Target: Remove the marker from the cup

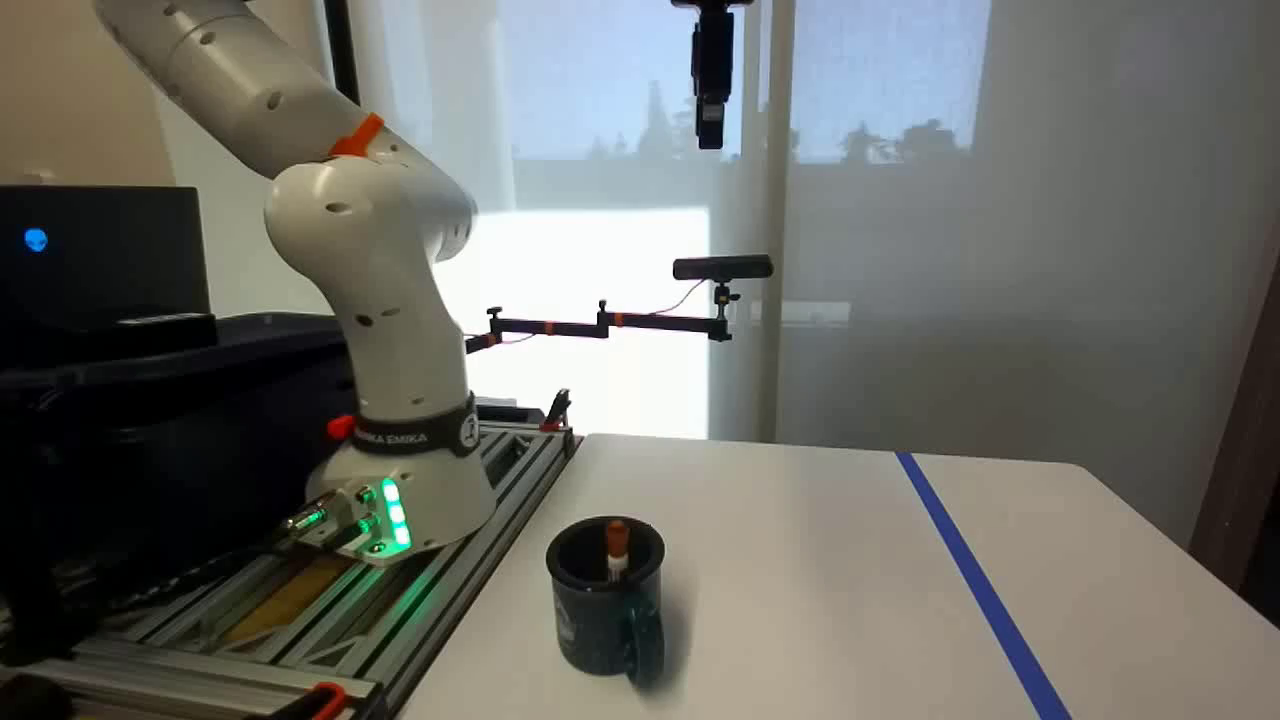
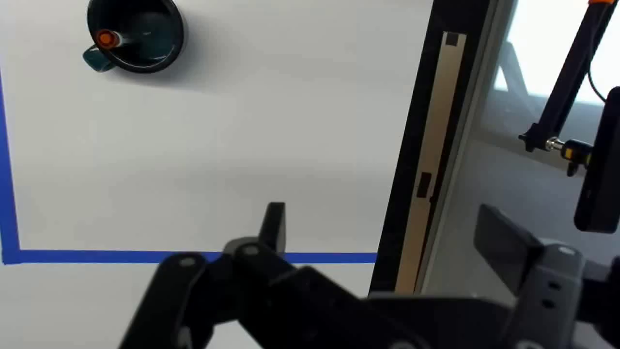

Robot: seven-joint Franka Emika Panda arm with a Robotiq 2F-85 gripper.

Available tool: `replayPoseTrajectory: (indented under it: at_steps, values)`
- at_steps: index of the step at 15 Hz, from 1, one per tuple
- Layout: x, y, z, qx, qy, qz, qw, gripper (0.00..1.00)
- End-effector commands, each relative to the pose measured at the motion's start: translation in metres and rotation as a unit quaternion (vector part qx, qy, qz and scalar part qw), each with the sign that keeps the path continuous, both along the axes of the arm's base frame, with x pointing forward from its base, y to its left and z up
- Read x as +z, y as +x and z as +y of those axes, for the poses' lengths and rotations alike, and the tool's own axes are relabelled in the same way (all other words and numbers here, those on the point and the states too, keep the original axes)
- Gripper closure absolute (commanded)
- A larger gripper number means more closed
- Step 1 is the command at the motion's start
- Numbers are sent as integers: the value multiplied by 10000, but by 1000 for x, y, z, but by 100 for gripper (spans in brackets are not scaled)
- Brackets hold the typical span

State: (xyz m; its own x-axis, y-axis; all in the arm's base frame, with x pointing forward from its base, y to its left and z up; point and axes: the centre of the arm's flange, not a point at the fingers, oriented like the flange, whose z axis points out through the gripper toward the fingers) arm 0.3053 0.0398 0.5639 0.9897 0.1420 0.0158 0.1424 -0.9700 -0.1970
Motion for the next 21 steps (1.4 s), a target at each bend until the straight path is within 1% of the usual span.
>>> replayPoseTrajectory:
  at_steps: [1, 8, 11, 17, 21]
  values:
    - [1, 0, 0, -1, 1, -10, 10000, 0]
    - [3, 0, 0, -2, 3, -34, 10000, 0]
    - [-11, 12, -16, -311, -113, 34, 9994, 0]
    - [-34, 11, -81, -1150, -344, 153, 9926, 0]
    - [-64, 2, -116, -1427, -560, 257, 9878, 0]
